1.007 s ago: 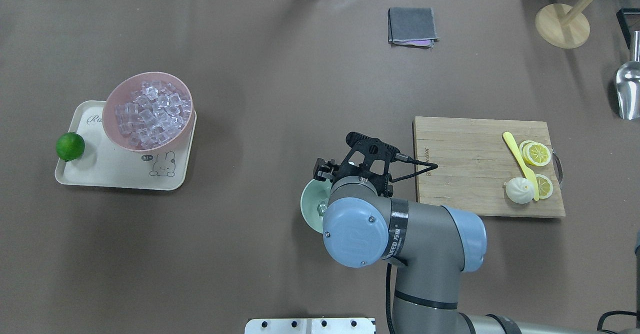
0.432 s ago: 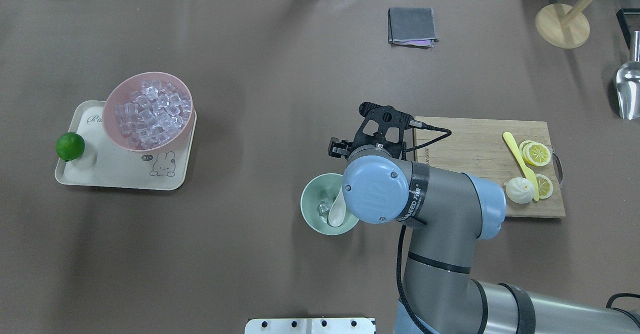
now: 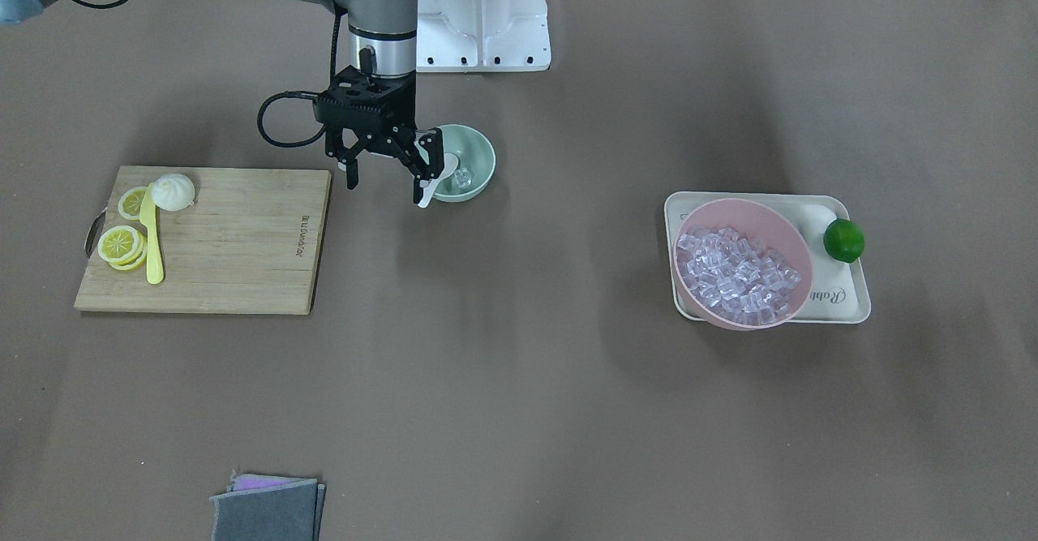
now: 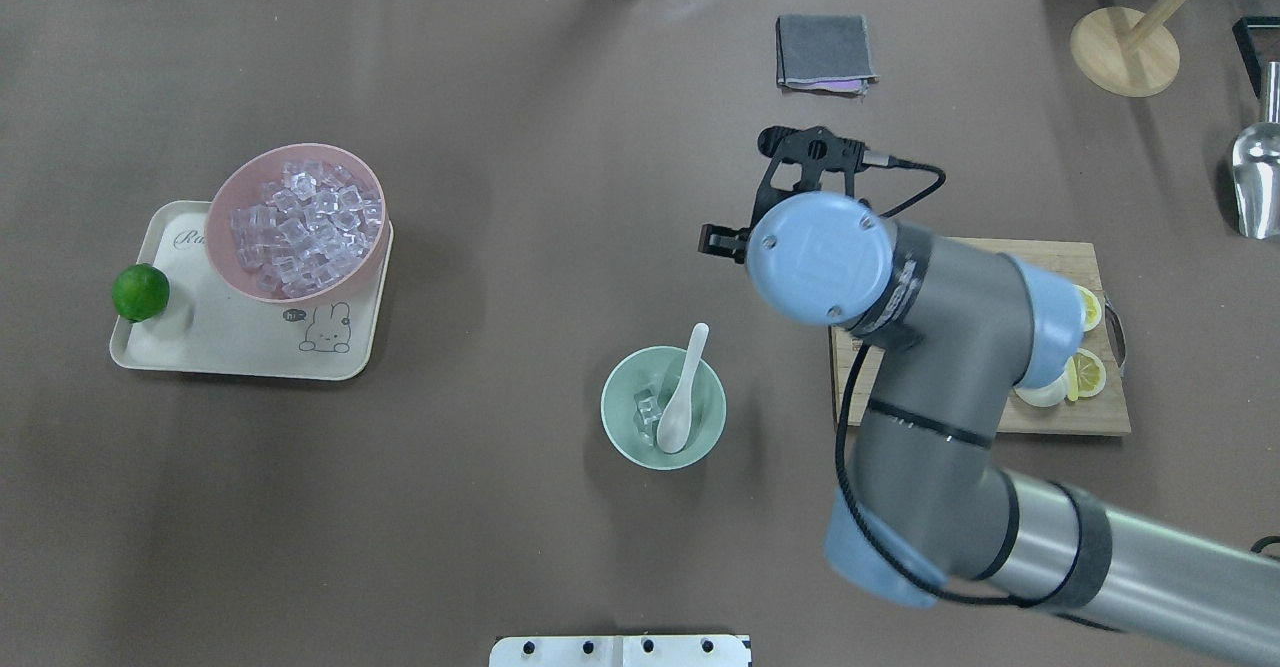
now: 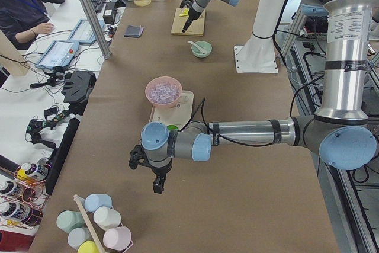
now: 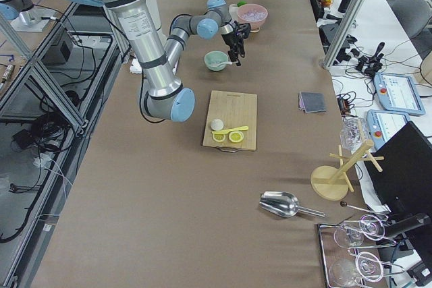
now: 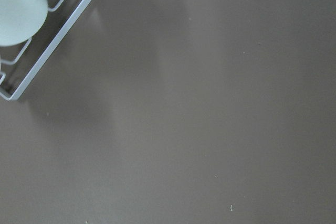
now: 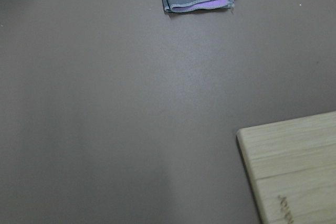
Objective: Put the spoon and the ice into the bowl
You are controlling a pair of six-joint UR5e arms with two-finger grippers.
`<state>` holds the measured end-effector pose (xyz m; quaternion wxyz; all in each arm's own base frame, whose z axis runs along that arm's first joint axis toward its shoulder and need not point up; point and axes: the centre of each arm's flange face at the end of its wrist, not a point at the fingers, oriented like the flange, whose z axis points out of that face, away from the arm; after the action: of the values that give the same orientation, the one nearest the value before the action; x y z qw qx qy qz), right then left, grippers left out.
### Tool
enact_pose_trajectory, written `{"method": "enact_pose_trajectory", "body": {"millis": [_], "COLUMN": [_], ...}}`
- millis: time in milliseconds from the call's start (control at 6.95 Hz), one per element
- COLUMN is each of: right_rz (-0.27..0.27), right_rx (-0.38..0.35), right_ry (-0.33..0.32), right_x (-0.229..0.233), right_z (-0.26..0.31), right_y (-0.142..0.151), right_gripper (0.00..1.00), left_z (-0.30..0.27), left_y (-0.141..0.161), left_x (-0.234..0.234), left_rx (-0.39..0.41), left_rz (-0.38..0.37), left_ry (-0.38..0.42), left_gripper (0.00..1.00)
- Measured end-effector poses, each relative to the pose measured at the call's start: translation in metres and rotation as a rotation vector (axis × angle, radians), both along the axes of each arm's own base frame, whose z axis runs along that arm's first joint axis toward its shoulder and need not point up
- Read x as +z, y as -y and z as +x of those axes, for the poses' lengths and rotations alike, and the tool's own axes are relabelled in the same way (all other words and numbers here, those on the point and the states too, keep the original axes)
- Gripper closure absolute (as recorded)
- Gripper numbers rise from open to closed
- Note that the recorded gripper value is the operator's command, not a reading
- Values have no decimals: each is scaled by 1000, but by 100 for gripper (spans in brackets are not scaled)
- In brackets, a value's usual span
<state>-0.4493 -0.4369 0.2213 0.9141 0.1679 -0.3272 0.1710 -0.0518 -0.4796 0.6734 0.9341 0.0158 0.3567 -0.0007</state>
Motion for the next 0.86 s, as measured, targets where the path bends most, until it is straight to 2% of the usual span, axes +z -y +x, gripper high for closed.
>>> {"method": "enact_pose_trajectory", "body": {"millis": [144, 432, 575, 863], "right_rz": [13, 63, 87, 97], "right_rx": [-99, -326, -439, -589], "right_ry": [-28, -101, -148, -164], "right_x": [29, 131, 183, 280], "right_z": [46, 174, 248, 375], "right_y": [32, 80, 94, 94], "right_gripper": [0, 0, 0, 0], "left_z": [-2, -3, -3, -3], "left_y": [-7, -13, -14, -14], "left_x": [-3, -2, -1, 1], "left_rx": [-23, -36, -37, -37], "left_rz": [-20, -33, -36, -39], "left_ry": [-2, 1, 3, 4], "left_gripper": [2, 2, 2, 2]}}
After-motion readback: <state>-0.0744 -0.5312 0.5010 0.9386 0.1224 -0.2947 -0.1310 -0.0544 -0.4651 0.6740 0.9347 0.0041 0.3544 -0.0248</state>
